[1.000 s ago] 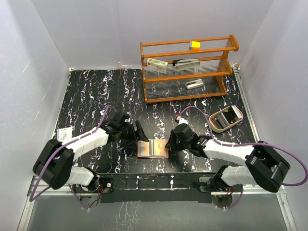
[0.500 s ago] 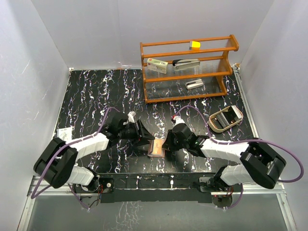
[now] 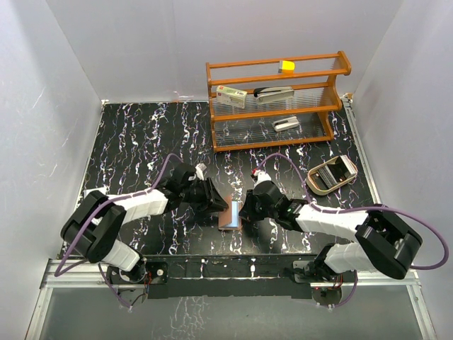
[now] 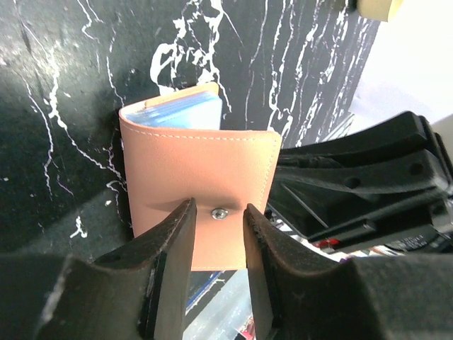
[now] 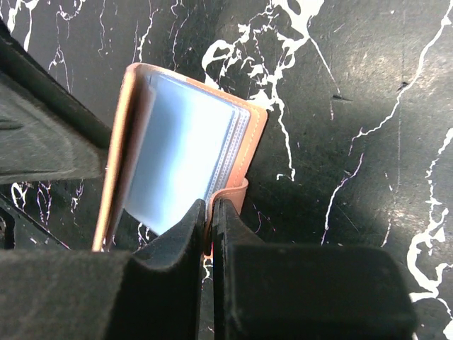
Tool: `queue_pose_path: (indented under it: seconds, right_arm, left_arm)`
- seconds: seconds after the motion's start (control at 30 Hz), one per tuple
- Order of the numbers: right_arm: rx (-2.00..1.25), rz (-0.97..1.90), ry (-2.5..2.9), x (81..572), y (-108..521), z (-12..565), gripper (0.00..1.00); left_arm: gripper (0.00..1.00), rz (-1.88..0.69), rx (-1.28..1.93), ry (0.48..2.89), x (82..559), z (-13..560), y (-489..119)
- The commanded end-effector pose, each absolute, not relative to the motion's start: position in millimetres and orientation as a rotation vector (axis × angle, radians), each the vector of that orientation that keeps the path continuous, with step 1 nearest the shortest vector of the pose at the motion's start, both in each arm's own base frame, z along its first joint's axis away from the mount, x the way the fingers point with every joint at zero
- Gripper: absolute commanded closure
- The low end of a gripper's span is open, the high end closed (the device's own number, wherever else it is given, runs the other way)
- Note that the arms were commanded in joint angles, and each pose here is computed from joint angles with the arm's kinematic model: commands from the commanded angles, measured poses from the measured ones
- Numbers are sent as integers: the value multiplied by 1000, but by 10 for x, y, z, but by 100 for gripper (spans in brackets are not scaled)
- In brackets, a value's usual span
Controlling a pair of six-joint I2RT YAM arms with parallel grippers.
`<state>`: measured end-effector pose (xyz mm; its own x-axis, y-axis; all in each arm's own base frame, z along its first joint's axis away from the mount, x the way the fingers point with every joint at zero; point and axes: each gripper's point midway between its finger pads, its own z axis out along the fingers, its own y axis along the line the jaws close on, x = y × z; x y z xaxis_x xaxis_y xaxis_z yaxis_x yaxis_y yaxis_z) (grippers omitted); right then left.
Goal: Put the credit cards into the card holder
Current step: Close the card holder at the center of the board.
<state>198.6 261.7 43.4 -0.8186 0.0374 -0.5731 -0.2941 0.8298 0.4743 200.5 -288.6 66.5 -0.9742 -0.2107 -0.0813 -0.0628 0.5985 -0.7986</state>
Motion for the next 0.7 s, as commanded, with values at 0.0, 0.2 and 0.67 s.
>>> queue_pose_path:
  seconds: [0.0,0.2,0.67]
  right_arm:
    - [-182,757,2350,2091,2648,607,99]
    - [-160,729,2355,2099,2598,640,95]
    - [-90,863,2349,2026,2711,790,77]
  left_arm:
    - [70,-1236,-176,2693,2060,588,-2894]
    - [69,-1173,-144,2750,2053,493,-2945]
    - [72,-856,-92,2881,2012,164,-2804]
